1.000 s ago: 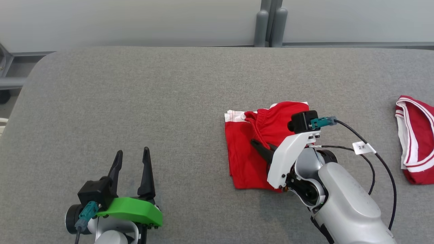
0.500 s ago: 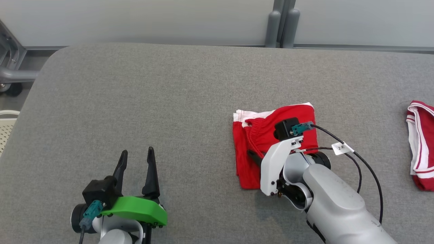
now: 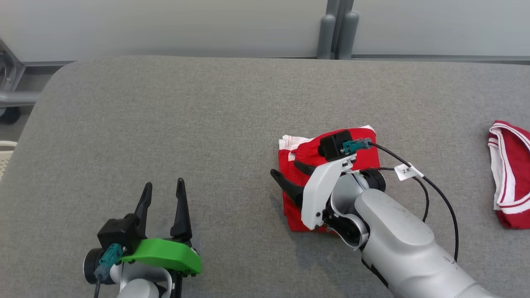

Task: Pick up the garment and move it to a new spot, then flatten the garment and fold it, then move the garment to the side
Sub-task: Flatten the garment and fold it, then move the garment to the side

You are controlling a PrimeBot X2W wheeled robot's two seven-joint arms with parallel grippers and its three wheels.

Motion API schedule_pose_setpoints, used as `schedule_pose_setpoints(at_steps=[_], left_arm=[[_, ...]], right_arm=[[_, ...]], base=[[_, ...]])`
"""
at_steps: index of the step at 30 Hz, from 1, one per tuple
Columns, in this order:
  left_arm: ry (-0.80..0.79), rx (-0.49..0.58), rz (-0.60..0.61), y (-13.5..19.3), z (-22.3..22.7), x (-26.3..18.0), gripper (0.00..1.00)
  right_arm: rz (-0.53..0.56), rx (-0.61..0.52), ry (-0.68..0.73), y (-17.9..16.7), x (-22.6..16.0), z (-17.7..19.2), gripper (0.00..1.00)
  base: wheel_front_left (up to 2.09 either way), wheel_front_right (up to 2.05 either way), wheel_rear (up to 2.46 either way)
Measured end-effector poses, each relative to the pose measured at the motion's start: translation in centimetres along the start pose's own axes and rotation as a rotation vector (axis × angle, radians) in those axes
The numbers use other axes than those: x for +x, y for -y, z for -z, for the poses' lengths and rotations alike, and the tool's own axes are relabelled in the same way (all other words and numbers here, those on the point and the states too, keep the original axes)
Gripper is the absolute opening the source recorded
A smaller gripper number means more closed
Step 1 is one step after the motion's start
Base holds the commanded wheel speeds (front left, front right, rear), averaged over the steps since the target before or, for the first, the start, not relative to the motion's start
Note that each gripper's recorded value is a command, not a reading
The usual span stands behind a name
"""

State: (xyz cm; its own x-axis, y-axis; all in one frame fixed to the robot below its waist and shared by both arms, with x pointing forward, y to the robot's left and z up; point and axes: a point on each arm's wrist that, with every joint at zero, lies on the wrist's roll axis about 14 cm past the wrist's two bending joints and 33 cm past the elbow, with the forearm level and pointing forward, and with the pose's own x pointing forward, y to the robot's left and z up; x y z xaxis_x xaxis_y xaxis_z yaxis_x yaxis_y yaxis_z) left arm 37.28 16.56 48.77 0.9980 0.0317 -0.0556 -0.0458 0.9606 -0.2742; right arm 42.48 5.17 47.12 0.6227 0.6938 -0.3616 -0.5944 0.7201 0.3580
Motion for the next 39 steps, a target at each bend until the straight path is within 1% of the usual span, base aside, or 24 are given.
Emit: schedule_pose_setpoints(at_steps=[3,6,13,16,24,27,32,39], left_arm=[[0.002,0.002,0.017,0.5,-0.1,0.1,1.00],[0.007,0.004,0.033,1.1,-0.2,0.3,1.00],[0.009,0.019,0.076,2.4,-0.3,0.5,1.00],[0.007,0.020,0.100,3.3,-0.4,0.6,1.00],[-0.008,0.022,0.123,4.1,0.0,0.7,1.00],[-0.017,0.023,0.117,3.8,0.2,0.7,1.00],[-0.034,0.026,0.102,3.3,0.8,0.7,1.00],[-0.042,0.035,0.080,2.5,1.0,0.7,1.00]], right_arm=[[-0.011,-0.020,0.055,-0.5,-0.4,-1.7,1.00],[0.012,-0.041,0.109,0.1,-1.0,-3.3,1.00],[0.139,-0.069,0.218,3.7,-3.4,-6.6,1.00],[0.209,-0.069,0.237,5.8,-4.8,-7.1,1.00],[0.395,-0.035,0.175,12.7,-9.0,-5.0,1.00],[0.442,-0.017,0.137,14.6,-10.0,-3.8,1.00],[0.434,0.061,0.051,15.3,-9.7,-1.5,1.00],[0.348,0.176,-0.061,14.2,-8.0,0.4,1.00]], base=[[0.00,0.00,0.00],[0.00,0.00,0.00],[0.00,0.00,0.00],[0.00,0.00,0.00],[0.00,0.00,0.00],[0.00,0.00,0.00],[0.00,0.00,0.00],[0.00,0.00,0.00]])
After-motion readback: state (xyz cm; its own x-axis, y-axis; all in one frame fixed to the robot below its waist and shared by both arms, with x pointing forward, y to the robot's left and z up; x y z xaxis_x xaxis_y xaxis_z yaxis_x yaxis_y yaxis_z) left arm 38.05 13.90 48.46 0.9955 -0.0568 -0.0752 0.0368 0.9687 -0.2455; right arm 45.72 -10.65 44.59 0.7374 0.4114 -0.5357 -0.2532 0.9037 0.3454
